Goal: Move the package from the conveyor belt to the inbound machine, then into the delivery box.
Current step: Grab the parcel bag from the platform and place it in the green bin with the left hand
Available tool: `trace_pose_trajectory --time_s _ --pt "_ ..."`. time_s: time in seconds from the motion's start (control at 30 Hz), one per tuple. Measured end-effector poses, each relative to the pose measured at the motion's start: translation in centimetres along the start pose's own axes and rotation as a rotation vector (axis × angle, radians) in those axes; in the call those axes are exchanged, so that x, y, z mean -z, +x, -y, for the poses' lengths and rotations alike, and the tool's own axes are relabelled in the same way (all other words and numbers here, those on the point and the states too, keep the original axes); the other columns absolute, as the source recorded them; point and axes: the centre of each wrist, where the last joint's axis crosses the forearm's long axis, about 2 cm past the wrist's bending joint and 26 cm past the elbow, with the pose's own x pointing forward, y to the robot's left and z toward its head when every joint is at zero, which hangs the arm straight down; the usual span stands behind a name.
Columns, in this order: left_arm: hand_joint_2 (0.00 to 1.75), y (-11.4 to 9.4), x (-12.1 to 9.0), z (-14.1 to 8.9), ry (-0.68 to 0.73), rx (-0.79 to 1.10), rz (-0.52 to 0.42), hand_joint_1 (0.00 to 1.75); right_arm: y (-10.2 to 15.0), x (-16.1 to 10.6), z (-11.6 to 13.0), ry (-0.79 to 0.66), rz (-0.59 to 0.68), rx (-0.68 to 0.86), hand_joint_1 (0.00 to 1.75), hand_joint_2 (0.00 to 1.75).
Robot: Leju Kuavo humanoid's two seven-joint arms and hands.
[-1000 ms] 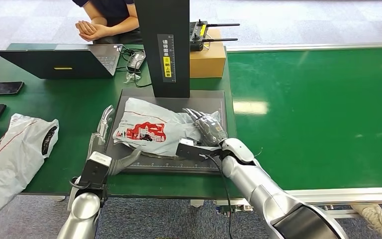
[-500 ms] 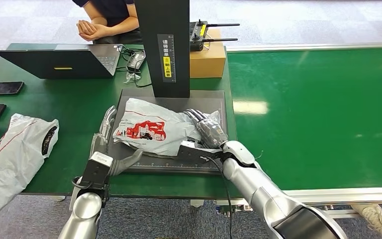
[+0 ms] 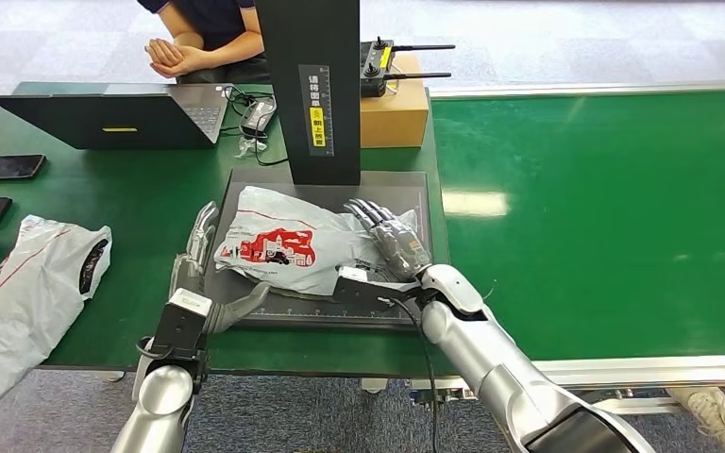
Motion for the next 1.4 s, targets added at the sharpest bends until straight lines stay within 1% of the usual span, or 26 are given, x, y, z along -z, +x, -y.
trace_pose_trajectory --time_s 0.27,0.43,0.57,0.8,1.0,1.2,1.4 --pt "1.75 -0.2 -0.6 0.0 -0.008 0.009 -0.022 0.0 0.6 -1.1 0.8 -0.038 0.003 -0.081 0.0 0.0" --pt "1.75 -0.2 -0.9 0.1 -0.011 0.011 -0.029 0.0 0.9 -2.1 1.2 -0.089 -0.007 -0.114 0.0 0.0" --pt "1.75 -0.2 -0.9 0.0 -0.013 0.015 -0.03 0.0 1.4 -3.4 0.9 -0.125 -0.005 -0.108 0.0 1.75" --pt "1.75 -0.1 -0.7 0.0 -0.028 0.028 -0.03 0.0 2.9 -6.1 0.2 -0.216 -0.01 -0.052 0.0 1.75" --pt "1.75 0.1 -0.3 0.1 -0.044 0.037 -0.02 0.0 3.1 -7.7 0.0 -0.292 0.008 0.046 0.0 1.75" --pt "1.75 0.5 0.4 0.3 -0.063 0.055 -0.003 0.0 3.5 -9.1 -0.5 -0.365 0.029 0.162 0.0 1.75" --pt "1.75 1.3 1.9 0.5 -0.097 0.076 0.034 0.0 4.0 -10.3 -1.2 -0.377 0.028 0.185 0.0 1.75"
